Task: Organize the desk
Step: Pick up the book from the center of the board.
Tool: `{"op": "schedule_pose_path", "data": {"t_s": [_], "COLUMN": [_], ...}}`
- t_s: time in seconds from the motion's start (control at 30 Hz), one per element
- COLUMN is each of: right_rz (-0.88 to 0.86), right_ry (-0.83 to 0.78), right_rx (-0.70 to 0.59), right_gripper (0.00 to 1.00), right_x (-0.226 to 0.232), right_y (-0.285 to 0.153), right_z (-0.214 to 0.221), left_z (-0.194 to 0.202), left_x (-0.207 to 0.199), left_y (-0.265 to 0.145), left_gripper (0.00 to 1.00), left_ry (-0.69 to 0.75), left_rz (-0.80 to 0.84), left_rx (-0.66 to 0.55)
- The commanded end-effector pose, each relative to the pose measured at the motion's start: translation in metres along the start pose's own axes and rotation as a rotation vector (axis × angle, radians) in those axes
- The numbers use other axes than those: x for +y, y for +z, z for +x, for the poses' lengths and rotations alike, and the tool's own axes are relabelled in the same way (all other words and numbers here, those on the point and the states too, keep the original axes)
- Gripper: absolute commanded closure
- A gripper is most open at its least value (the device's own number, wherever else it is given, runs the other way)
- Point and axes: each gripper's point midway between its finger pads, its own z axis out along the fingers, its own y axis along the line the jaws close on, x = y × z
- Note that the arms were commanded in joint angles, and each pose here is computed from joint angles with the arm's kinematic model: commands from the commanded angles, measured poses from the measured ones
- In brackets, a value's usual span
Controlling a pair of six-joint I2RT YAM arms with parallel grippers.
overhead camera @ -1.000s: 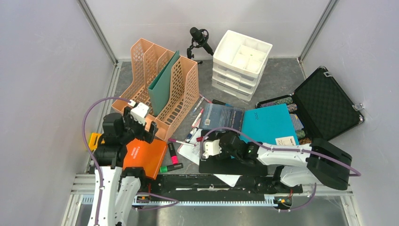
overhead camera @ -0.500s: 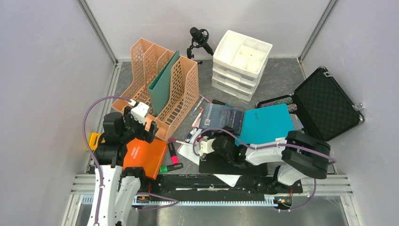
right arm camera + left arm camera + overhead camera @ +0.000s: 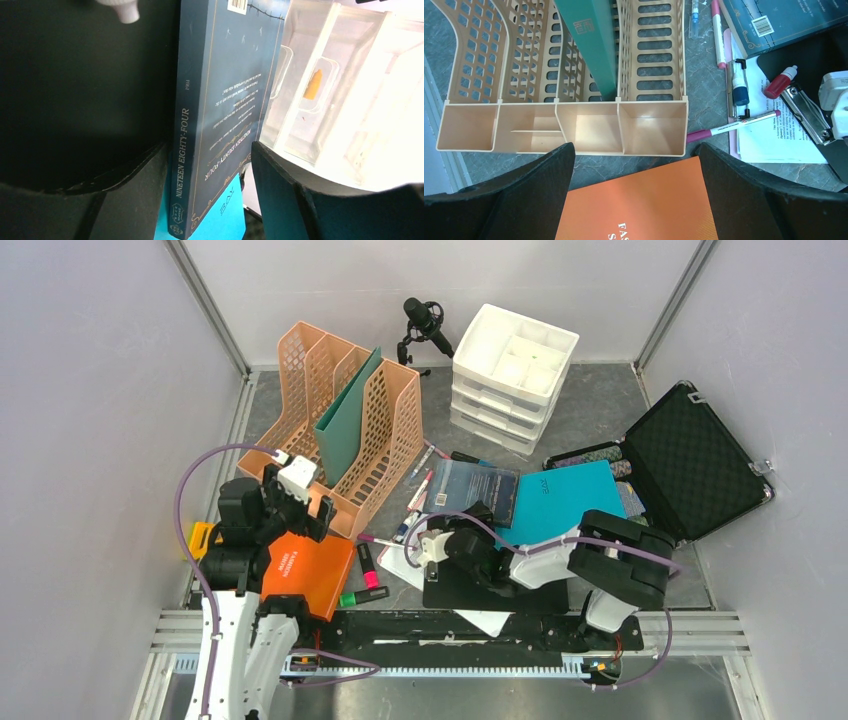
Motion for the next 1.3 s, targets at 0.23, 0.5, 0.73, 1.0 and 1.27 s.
{"op": "schedule_pose_path", "data": {"t_s": [0.23,0.5,0.73,1.0,1.27], "right_rz": [-0.039,-0.008,0.024,0.05,0.065], "right_ry": [-0.005,0.098,0.232,0.354,0.401], "right_rx": [0.033,0.001,-0.053,-0.148,-0.278], "right_gripper": [0.5,0.72,0.95,1.0,1.0], "right_x": [0.004,-0.033,-0.089,-0.173,-0.239], "right_y": [0.011,-0.001,-0.013,-0.032,-0.068], "right_z": [0.007,-0.006,-0.02,-0.018,-0.018], "left_z": [-0.009,-0.021,-0.036,-0.084,-0.138], "left_x": [0.002,-0.002,-0.006,-0.012,-0.03], "left_y": [0.004,-0.001,-0.001,-0.003,-0.001], "left_gripper": [0.0,0.0,0.0,0.0,0.0], "left_ry": [0.068,0.059,0.064,0.022,0.095], "left_rz": [0.008,0.026,0.073,0.183,0.331], "left_rx": [-0.052,-0.086,-0.114,-0.171,-0.223]}}
